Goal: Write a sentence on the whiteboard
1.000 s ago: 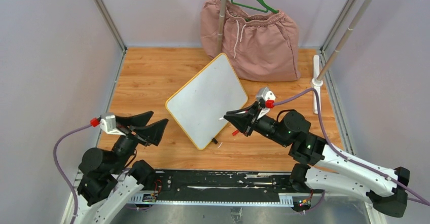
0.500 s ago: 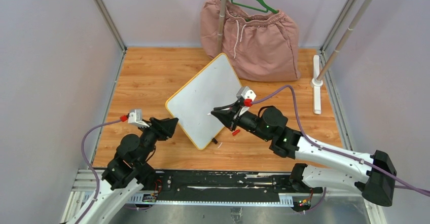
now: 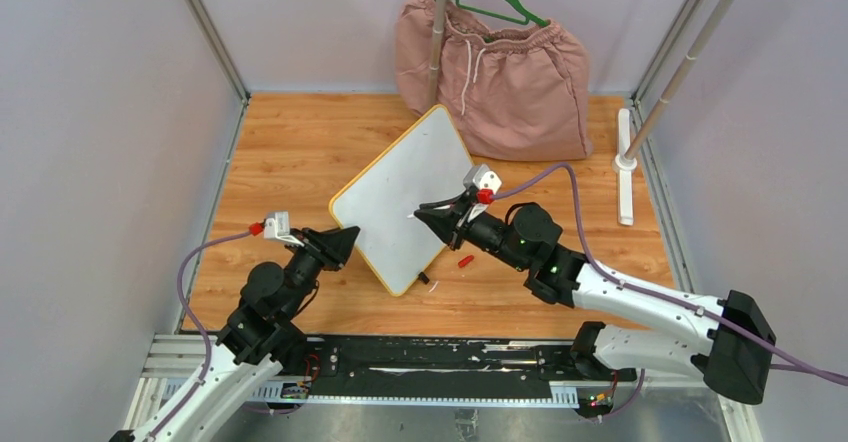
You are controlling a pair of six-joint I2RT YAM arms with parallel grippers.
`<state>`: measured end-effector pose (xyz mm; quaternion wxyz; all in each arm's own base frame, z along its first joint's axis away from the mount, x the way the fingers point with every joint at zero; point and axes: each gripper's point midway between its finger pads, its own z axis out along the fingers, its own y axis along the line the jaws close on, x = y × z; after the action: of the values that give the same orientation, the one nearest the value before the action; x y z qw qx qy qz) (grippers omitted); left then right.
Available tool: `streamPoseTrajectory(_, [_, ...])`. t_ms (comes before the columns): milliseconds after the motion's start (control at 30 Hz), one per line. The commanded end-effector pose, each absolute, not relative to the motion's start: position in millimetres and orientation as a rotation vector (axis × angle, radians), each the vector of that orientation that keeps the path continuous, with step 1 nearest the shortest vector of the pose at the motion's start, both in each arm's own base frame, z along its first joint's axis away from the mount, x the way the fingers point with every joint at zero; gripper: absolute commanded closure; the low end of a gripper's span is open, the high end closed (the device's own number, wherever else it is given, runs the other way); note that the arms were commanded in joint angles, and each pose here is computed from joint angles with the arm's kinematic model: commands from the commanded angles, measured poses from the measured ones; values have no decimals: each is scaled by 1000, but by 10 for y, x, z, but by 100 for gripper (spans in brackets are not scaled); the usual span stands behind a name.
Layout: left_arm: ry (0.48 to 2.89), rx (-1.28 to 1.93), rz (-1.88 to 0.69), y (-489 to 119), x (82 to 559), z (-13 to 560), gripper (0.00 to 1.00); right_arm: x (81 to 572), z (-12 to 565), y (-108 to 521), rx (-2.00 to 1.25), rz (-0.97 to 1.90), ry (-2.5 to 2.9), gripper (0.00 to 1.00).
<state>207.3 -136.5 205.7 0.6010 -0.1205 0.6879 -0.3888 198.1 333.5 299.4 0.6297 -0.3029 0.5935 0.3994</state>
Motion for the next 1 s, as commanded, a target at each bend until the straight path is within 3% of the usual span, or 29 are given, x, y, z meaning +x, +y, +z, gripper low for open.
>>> streamPoseTrajectory(0, [1549, -299, -870, -1307, 2133, 2130, 68, 2026, 3144, 3371, -688, 918, 1265, 100])
streamPoseTrajectory(367, [1593, -365, -780, -1138, 2136, 1804, 76, 2100, 3042, 3676, -712, 951, 1155, 100])
streamPoseTrajectory(967, [1601, -265, -726, -1154, 2134, 1920, 94, 2071, 2876, 4176, -751, 849, 952, 100])
